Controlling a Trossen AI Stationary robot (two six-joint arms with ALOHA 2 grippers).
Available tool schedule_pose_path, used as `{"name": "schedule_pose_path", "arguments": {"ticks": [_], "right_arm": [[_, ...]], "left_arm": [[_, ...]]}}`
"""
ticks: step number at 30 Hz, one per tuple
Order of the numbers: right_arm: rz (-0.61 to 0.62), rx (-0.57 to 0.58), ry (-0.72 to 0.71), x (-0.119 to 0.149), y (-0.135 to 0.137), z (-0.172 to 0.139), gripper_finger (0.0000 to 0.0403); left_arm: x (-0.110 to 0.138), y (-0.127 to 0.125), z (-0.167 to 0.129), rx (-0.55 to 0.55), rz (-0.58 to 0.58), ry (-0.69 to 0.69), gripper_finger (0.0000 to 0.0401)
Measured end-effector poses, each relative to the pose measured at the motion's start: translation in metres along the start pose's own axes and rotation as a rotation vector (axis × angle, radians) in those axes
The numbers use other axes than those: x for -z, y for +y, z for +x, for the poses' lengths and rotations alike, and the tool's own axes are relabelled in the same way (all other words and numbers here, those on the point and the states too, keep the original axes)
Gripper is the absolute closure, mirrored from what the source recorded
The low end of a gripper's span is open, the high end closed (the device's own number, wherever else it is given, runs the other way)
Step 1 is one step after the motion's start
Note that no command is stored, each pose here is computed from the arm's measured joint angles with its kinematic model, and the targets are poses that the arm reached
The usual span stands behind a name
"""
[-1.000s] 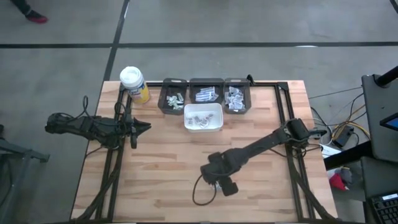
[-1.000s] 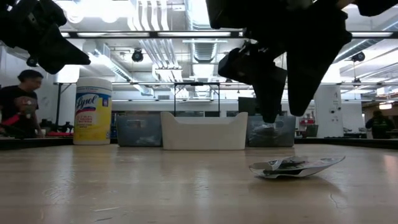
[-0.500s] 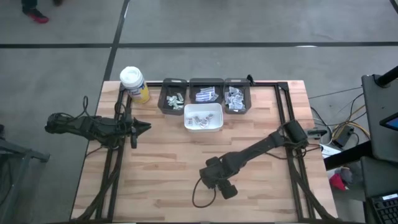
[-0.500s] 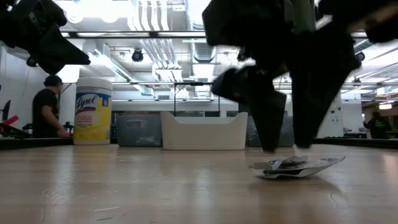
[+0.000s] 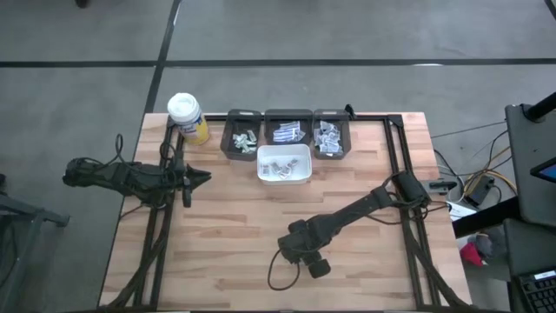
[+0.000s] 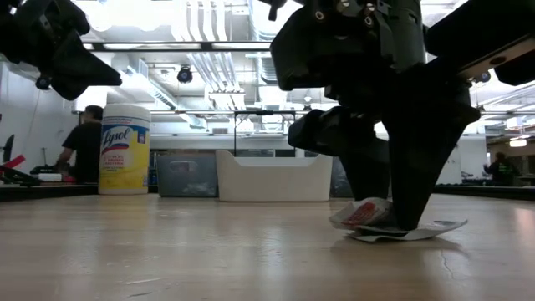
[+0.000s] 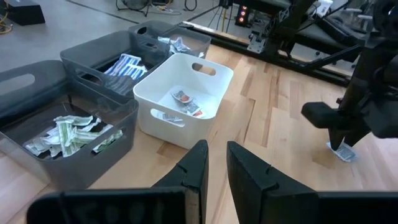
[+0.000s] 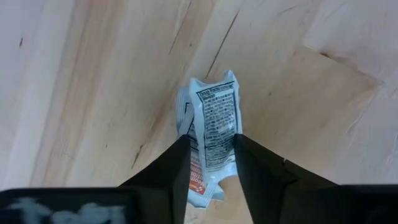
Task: Pick & Place First Aid Supplies
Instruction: Put the orange ointment pack into the white bin
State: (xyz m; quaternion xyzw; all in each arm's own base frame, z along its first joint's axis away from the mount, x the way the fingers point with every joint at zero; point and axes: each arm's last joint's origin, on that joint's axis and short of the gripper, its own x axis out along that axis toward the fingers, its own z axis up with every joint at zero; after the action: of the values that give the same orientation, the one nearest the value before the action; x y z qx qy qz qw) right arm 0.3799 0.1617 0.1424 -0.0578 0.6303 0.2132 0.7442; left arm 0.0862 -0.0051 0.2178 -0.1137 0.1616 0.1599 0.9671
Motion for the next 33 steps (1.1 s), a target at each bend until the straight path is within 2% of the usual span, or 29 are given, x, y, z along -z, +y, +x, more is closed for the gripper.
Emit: {"name": "schedule_pose_path", "arguments": {"ticks": [10,13,16,20,23,26,29,31,33], "right_arm": [[0.014,0.001,0.015,0.001,-0.001,-0.001,0.0341],[0.056,0.003,0.042,0.004,-0.005,-0.004,0.0366],[0.088,0.009,0.086,0.002,-0.011,-0.016,0.0389],[0.088,0.02,0.076,-0.009,-0.022,-0.043,0.0393],[0.06,0.125,0.05,-0.019,-0.035,-0.065,0.0394],[0.027,0.338,0.028,-0.025,-0.055,-0.087,0.0394],[0.026,0.541,0.042,-0.024,-0.087,-0.102,0.0394],[0.08,0.569,0.045,-0.018,-0.114,-0.111,0.0394],[0.157,0.54,0.043,-0.008,-0.142,-0.116,0.0394]], "left_arm": [[-0.002,-0.001,0.0,0.006,-0.012,-0.017,0.0346],[-0.002,-0.001,0.0,0.007,-0.014,-0.02,0.0346],[-0.002,-0.001,0.0,0.008,-0.015,-0.022,0.0346],[-0.003,-0.001,0.0,0.012,-0.02,-0.032,0.0346],[-0.004,-0.001,0.0,0.013,-0.022,-0.036,0.0346],[-0.004,-0.001,0.0,0.015,-0.023,-0.038,0.0346],[-0.004,-0.001,0.0,0.014,-0.023,-0.038,0.0346],[-0.004,-0.001,0.0,0.014,-0.023,-0.038,0.0346],[-0.004,-0.002,0.0,0.015,-0.022,-0.038,0.0346]]}}
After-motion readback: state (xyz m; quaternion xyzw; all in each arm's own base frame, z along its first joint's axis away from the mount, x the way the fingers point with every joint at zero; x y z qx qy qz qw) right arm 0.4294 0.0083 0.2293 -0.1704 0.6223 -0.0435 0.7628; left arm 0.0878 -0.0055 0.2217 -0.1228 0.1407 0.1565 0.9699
